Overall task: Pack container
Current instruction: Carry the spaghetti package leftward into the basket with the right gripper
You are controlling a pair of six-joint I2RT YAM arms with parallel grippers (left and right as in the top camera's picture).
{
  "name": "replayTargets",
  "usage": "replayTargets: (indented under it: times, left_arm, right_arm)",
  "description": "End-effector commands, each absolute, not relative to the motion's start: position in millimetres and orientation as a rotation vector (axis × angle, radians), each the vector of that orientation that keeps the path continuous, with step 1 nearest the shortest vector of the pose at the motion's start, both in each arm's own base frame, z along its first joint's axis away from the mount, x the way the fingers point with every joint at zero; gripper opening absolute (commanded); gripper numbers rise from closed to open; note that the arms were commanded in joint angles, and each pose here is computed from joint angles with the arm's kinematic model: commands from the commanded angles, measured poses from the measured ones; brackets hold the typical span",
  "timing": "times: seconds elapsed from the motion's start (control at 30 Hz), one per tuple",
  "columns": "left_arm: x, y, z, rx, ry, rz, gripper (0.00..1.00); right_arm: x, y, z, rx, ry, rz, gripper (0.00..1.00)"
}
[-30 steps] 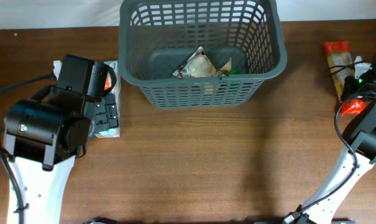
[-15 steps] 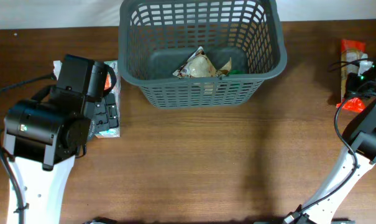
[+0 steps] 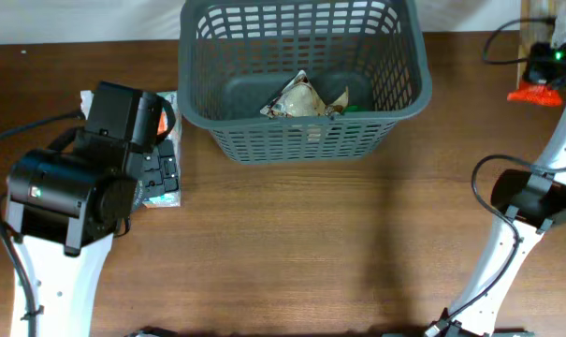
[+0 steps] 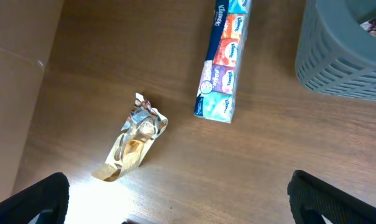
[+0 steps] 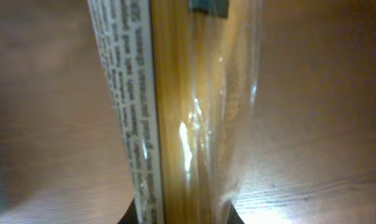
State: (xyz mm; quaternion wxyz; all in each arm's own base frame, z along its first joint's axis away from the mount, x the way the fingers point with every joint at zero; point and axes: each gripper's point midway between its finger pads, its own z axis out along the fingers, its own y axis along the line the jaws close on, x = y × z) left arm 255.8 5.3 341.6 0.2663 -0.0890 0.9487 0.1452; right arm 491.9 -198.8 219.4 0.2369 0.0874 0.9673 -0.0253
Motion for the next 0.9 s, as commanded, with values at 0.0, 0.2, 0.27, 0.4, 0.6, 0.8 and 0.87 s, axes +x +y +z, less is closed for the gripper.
replayTargets:
  times: [0.0, 0.2, 0.27, 0.4, 0.6, 0.8, 0.87]
  left_arm:
    - [257, 7, 341, -0.265, 2.560, 0.391, 0.99]
    - [257, 7, 341, -0.265, 2.560, 0.391, 0.99]
    - [257, 7, 341, -0.265, 2.560, 0.391, 0.99]
    - [257, 7, 341, -0.265, 2.560, 0.391, 0.99]
    - [256, 7, 340, -0.264, 2.562, 0.391, 0.99]
    - [255, 7, 339, -0.262, 2.570, 0.396, 0.99]
    - [255, 7, 339, -0.262, 2.570, 0.396, 0.99]
  right_arm:
    - [492, -151, 306, 0.117, 2.433, 0.036, 0.04]
    - [477, -67, 387, -0.105, 2.240, 0.142, 0.04]
    - [471, -37, 409, -0.179, 2.184, 0.157, 0.04]
    - [459, 17, 443, -0.326, 2.074, 0.184, 0.04]
    - [449, 115, 466, -0.740, 1.869, 0.162, 0.04]
    - [444, 156, 453, -1.045, 1.752, 0.077, 0.04]
    - [448, 157, 447, -1.066, 1.758, 0.072, 0.04]
